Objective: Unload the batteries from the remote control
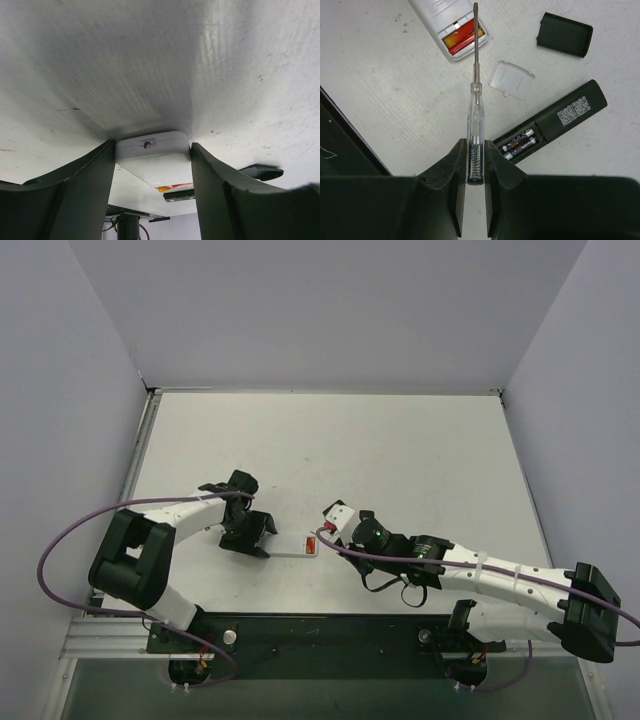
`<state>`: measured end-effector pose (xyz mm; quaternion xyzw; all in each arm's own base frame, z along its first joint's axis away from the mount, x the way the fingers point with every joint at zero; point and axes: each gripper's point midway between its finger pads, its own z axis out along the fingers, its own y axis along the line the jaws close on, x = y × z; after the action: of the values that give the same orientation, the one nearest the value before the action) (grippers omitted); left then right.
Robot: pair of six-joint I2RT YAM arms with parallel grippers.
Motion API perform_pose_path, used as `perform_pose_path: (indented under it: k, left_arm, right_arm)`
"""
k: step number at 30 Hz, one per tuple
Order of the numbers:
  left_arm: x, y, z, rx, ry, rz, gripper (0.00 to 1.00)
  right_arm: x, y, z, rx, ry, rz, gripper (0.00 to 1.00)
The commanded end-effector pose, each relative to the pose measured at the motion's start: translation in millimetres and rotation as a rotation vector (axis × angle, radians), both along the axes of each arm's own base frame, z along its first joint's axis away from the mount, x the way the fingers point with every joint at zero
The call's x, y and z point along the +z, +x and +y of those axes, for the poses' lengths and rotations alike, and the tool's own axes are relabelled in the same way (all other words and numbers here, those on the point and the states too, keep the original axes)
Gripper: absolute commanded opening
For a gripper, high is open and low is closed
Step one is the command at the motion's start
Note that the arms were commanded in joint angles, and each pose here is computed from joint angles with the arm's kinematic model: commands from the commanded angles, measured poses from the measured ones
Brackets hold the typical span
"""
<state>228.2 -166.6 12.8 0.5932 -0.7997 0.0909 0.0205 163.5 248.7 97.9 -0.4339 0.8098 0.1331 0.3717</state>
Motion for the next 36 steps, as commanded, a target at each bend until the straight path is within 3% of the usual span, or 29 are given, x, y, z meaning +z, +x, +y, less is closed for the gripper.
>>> perform_pose_path:
  k: [1, 4, 6, 11, 17, 23, 36]
  left_arm:
    - [-19, 4, 4, -0.001, 0.042, -0.057, 0.43]
    - [-14, 5, 5, -0.012, 0.039, -0.092, 0.23]
    - [-7, 14, 1, -0.012, 0.013, -0.155, 0.0]
    - [6, 39, 4, -0.017, 0.016, -0.38, 0.0]
    - [52, 82, 5, -0.033, -0.004, -0.814, 0.0]
    - [56, 78, 16, -0.077, 0.044, -0.929, 0.0]
    - [46, 63, 19, -0.116, 0.055, -0.959, 0.0]
  right_arm:
    - [-8, -4, 4, 0.007, 0.021, 0.016, 0.0]
    - [-11, -4, 5, 0.002, 0.022, 0.023, 0.0]
    - [-16, -4, 6, -0.002, 0.012, 0.033, 0.0]
    - [-21, -5, 13, 0.007, 0.016, 0.056, 0.0]
    - [-24, 1, 18, -0.005, 0.006, 0.059, 0.0]
    - [-23, 17, 25, -0.042, 0.008, 0.042, 0.0]
    - [-21, 46, 39, -0.105, -0.039, 0.009, 0.0]
